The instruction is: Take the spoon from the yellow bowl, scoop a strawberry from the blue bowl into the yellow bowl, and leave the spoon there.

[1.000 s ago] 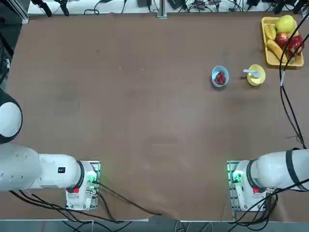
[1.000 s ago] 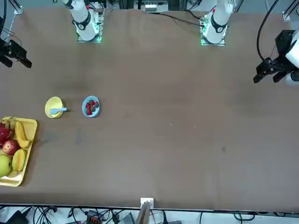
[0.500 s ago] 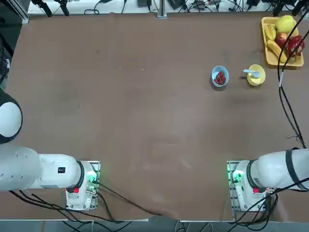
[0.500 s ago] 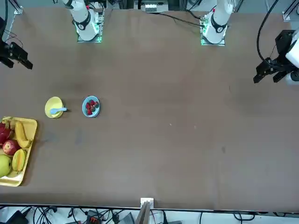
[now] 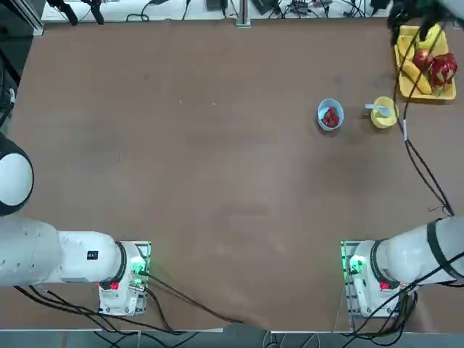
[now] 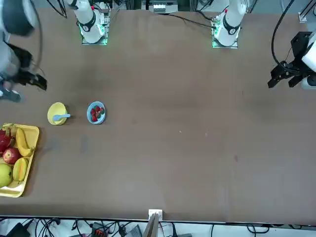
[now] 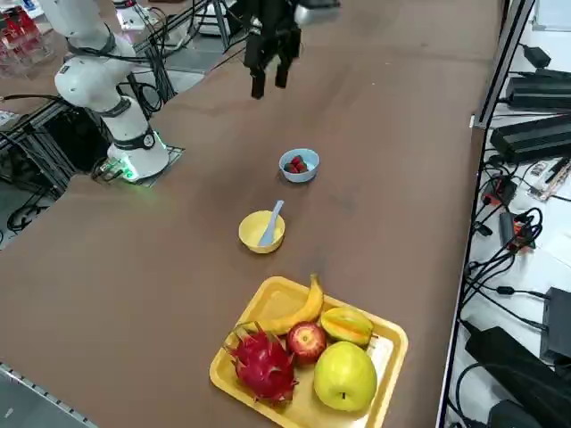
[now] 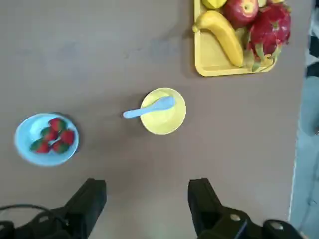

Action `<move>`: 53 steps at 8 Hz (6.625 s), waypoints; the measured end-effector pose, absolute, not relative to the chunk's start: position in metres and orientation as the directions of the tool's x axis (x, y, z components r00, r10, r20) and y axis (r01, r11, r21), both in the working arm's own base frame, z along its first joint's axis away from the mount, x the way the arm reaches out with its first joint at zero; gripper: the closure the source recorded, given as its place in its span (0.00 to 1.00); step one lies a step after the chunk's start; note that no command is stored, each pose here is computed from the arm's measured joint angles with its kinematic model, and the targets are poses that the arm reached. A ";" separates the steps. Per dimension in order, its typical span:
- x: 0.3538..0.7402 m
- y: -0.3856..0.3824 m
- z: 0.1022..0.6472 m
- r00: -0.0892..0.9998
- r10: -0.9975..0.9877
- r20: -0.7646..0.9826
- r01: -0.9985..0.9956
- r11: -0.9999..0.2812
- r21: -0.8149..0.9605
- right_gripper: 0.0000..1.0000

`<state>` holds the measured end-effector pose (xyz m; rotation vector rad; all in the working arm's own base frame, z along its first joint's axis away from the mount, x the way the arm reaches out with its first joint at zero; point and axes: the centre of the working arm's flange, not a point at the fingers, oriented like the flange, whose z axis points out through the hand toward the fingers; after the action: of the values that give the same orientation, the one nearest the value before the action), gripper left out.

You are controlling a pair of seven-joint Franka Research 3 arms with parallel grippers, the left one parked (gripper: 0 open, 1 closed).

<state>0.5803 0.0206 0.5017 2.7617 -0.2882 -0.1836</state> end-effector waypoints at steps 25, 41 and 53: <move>0.568 0.076 0.141 0.985 -0.163 -0.052 -0.032 -0.472 0.881 0.27; 0.571 0.079 0.137 0.984 -0.167 -0.057 -0.025 -0.452 0.892 0.60; 0.573 0.068 0.151 0.974 -0.216 -0.064 -0.023 -0.377 0.926 0.88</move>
<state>0.5733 0.0683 0.1513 1.9500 -0.1712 -0.2066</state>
